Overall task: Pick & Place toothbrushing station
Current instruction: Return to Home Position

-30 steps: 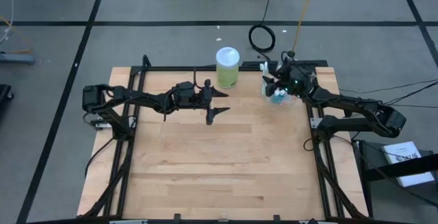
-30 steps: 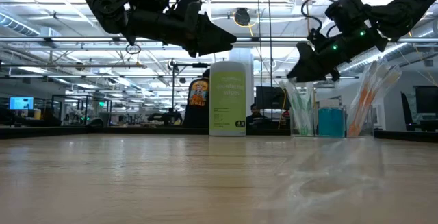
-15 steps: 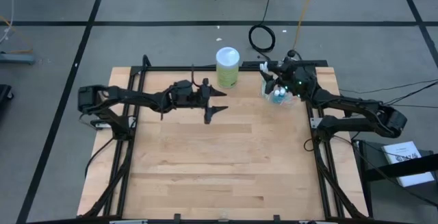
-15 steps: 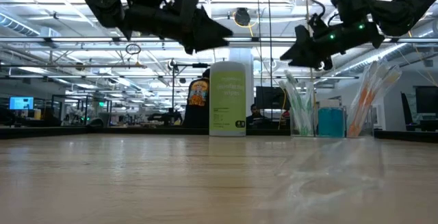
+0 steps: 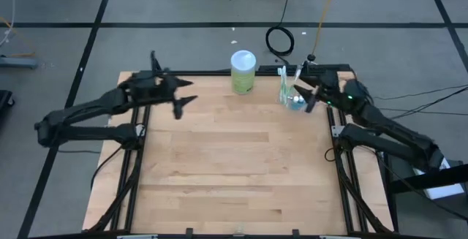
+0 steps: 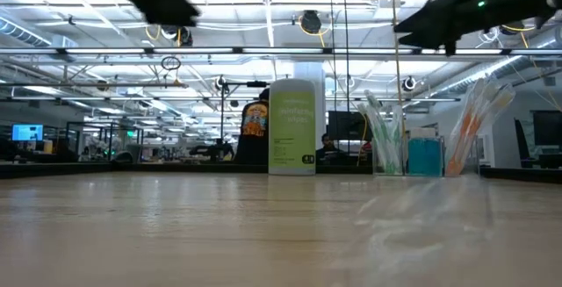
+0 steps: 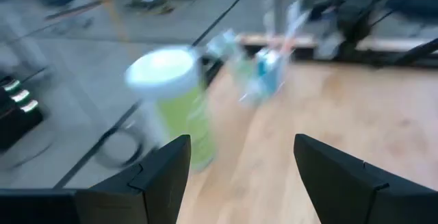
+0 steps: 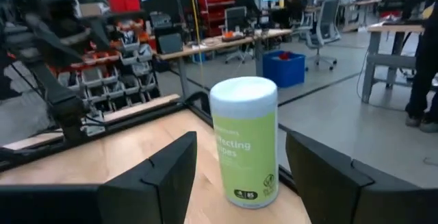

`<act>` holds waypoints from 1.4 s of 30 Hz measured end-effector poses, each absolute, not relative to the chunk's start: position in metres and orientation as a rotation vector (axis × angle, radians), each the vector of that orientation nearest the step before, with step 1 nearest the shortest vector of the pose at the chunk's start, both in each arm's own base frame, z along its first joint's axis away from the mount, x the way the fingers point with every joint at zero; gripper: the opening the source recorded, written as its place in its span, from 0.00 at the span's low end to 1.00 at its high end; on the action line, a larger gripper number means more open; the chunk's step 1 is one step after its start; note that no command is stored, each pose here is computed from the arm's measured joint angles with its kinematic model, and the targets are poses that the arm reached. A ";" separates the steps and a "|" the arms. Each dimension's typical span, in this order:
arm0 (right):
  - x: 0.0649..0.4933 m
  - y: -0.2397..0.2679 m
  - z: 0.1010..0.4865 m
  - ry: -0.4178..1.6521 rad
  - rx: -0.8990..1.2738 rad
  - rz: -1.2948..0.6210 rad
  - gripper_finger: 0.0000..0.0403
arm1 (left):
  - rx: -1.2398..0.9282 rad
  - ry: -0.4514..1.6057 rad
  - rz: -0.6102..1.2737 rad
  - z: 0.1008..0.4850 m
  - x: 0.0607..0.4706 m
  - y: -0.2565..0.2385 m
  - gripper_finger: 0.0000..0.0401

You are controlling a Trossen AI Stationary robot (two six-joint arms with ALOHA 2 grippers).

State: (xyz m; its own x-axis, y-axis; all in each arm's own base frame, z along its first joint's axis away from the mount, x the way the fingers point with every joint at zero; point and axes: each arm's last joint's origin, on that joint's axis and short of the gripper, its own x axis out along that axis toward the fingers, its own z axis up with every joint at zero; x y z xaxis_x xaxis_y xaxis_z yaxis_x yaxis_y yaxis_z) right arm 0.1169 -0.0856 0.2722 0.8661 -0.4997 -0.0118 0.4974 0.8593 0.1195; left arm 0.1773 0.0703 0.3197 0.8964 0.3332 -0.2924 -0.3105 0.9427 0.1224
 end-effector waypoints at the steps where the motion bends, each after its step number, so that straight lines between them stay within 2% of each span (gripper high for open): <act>1: 0.111 -0.081 0.274 -0.028 0.117 -0.523 0.54 | 0.070 0.346 0.364 0.321 0.166 0.068 0.67; 4: 0.095 -0.069 0.278 -0.053 0.107 -0.524 0.54 | 0.003 0.474 0.434 0.313 0.138 0.059 0.67; 7: 0.081 -0.058 0.279 -0.068 0.100 -0.522 0.54 | -0.074 0.486 0.489 0.308 0.123 0.054 0.67; 14: 0.059 -0.041 0.271 -0.032 0.087 -0.525 0.54 | -0.082 0.356 0.463 0.279 0.103 0.044 0.67; 19: 0.047 -0.031 0.267 -0.069 0.075 -0.524 0.54 | -0.074 0.142 0.473 0.261 0.081 0.036 0.67; 23: 0.053 -0.036 0.247 -0.091 0.097 -0.516 0.54 | -0.045 0.027 0.483 0.234 0.075 0.034 0.67; 28: 0.063 -0.043 0.232 -0.132 0.090 -0.486 0.54 | -0.077 0.008 0.490 0.208 0.074 0.033 0.67; 42: 0.079 -0.037 0.206 -0.187 0.178 -0.165 0.54 | -0.101 0.021 0.395 0.206 0.078 0.026 0.67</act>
